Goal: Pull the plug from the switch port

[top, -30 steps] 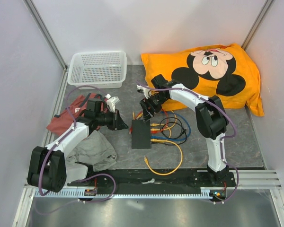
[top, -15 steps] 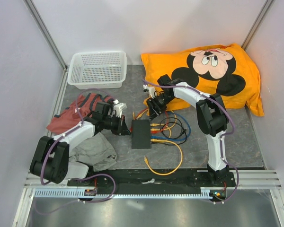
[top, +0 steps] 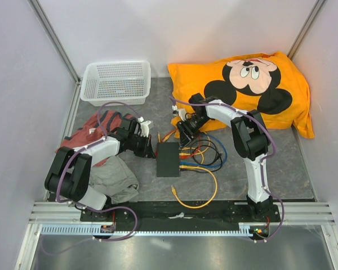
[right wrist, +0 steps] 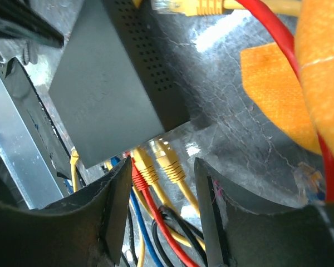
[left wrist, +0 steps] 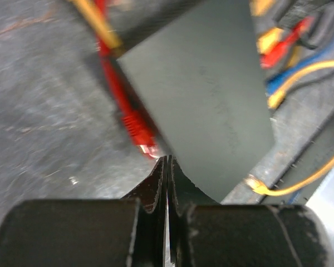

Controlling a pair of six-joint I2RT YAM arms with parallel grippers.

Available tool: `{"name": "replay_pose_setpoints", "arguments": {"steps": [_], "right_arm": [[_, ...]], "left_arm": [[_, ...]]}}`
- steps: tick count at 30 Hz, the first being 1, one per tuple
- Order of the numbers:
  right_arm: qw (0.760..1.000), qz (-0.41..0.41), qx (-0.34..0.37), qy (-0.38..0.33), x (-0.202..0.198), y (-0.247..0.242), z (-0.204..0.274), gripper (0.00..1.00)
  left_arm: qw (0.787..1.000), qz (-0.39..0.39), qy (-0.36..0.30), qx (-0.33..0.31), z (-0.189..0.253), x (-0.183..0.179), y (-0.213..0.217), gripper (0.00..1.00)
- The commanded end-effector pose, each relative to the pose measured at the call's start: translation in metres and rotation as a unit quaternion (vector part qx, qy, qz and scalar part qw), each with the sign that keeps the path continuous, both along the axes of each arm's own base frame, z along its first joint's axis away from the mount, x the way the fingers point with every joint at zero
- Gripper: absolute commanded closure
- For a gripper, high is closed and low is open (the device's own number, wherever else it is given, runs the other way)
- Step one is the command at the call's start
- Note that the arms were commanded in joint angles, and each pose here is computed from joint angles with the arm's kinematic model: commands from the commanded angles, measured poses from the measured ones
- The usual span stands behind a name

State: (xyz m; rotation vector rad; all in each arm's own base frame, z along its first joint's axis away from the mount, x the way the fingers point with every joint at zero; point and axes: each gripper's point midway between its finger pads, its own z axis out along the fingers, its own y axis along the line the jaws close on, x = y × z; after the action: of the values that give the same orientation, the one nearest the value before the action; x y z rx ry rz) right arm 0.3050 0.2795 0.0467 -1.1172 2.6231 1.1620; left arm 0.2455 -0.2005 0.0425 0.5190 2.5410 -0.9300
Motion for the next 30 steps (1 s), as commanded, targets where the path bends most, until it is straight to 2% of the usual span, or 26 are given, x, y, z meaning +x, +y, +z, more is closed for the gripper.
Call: {"name": "replay_pose_setpoints", "arguments": {"steps": [1, 9, 12, 15, 17, 19, 25, 30], "right_arm": [[1.0, -0.007, -0.003, 0.02, 0.0, -0.001, -0.014, 0.44], [0.999, -0.022, -0.003, 0.023, 0.008, 0.003, -0.016, 0.44], [1.0, -0.02, -0.001, 0.022, 0.009, 0.004, -0.016, 0.44], [1.0, -0.02, 0.005, 0.012, 0.011, 0.004, -0.008, 0.44], [1.0, -0.019, 0.007, 0.01, 0.011, 0.003, -0.006, 0.44], [1.0, -0.022, 0.005, 0.013, 0.012, 0.001, -0.007, 0.44], [0.998, -0.031, 0.018, 0.043, 0.012, 0.001, -0.013, 0.44], [0.999, -0.034, 0.021, 0.032, 0.019, -0.002, -0.01, 0.44]], "left_arm": [[0.997, 0.054, -0.003, 0.049, -0.004, 0.018, 0.012, 0.98], [0.998, 0.048, -0.001, 0.049, -0.004, 0.018, 0.009, 0.98], [0.998, 0.035, -0.025, 0.042, 0.005, 0.02, 0.004, 0.98], [0.998, 0.019, -0.059, -0.008, 0.043, 0.024, -0.013, 0.99], [0.995, -0.024, -0.078, -0.054, 0.07, 0.017, -0.033, 0.98], [0.991, -0.074, -0.094, -0.065, 0.077, 0.009, -0.052, 0.98], [0.997, -0.047, -0.057, -0.012, 0.039, 0.017, -0.058, 0.99], [0.999, -0.028, -0.033, 0.023, 0.009, 0.025, -0.053, 0.98]]}}
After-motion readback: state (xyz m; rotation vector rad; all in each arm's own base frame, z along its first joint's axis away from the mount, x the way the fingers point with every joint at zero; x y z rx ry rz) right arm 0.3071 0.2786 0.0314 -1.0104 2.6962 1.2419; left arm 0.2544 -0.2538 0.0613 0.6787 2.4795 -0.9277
